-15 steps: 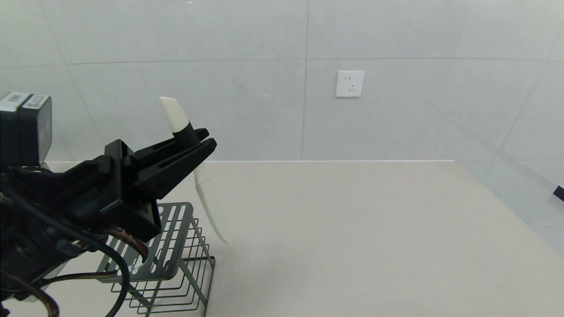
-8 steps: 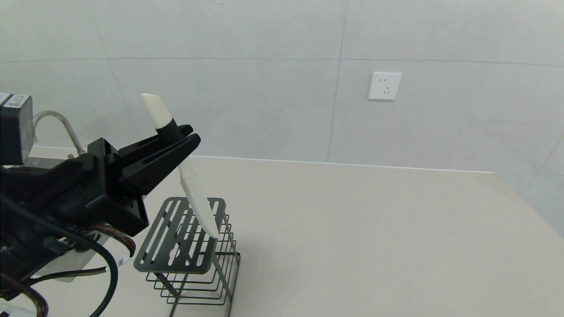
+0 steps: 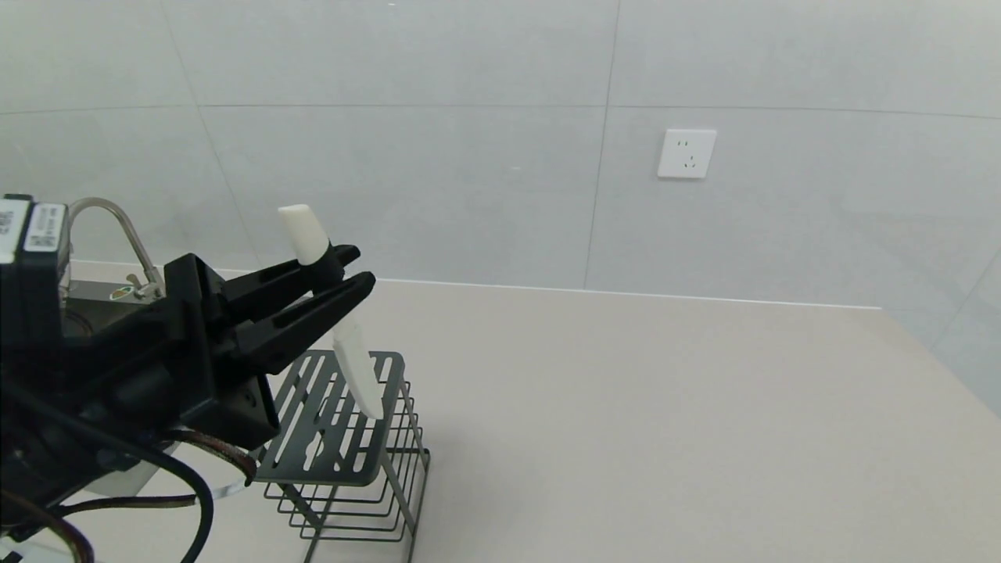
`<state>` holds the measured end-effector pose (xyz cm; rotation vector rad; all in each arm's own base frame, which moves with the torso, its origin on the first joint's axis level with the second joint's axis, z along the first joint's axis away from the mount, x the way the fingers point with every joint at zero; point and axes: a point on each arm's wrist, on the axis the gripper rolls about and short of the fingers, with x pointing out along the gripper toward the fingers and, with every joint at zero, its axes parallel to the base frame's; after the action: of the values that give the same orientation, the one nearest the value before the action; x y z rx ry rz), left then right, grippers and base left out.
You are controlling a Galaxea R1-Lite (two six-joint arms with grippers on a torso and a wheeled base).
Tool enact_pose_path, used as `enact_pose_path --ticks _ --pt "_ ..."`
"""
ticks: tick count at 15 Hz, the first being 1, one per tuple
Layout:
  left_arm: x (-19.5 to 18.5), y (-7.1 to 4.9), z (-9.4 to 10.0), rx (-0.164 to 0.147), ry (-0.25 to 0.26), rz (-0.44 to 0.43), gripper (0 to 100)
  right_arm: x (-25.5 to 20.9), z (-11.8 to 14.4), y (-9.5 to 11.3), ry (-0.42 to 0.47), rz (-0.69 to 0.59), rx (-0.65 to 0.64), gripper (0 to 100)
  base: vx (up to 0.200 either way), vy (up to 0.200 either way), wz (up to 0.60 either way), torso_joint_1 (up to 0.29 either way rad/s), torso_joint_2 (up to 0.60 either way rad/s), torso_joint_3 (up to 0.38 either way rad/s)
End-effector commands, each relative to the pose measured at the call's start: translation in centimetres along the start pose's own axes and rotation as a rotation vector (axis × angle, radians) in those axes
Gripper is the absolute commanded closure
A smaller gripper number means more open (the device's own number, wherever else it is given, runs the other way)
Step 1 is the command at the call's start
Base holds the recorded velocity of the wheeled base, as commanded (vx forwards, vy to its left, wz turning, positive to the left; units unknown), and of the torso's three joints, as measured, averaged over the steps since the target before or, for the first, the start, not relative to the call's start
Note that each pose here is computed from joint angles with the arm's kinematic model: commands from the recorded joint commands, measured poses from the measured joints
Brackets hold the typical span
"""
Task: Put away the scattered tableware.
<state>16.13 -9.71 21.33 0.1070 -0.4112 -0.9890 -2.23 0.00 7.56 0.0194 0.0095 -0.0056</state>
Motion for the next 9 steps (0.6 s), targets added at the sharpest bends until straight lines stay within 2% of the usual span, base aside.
enact_pose_path --ticks 1,2,5,6,7,9 --pt "0.0 -0.2 -0.6 0.005 0.022 -0.064 100 0.0 0.0 0.0 0.004 0.001 -0.001 0 0.000 0.000 0.00 0.000 0.00 0.000" --pt "0.1 -0.1 -1.0 0.000 0.031 -0.065 100 0.0 0.0 0.0 0.004 -0.001 -0.001 0 0.000 0.000 0.00 0.000 0.00 0.000" --pt "0.1 1.8 -1.7 0.020 0.057 -0.013 100 0.0 0.0 0.0 0.004 0.001 -0.001 0 0.000 0.000 0.00 0.000 0.00 0.000" --pt "0.1 1.9 -1.7 0.021 0.057 -0.015 100 0.0 0.0 0.0 0.004 -0.001 0.001 0 0.000 0.000 0.00 0.000 0.00 0.000" --pt "0.3 2.9 -1.7 0.045 0.043 -0.019 100 0.0 0.0 0.0 0.004 0.001 0.001 0 0.000 0.000 0.00 0.000 0.00 0.000" --pt "0.7 3.3 -1.7 0.065 0.015 -0.045 100 0.0 0.0 0.0 0.004 0.001 0.001 0 0.000 0.000 0.00 0.000 0.00 0.000"
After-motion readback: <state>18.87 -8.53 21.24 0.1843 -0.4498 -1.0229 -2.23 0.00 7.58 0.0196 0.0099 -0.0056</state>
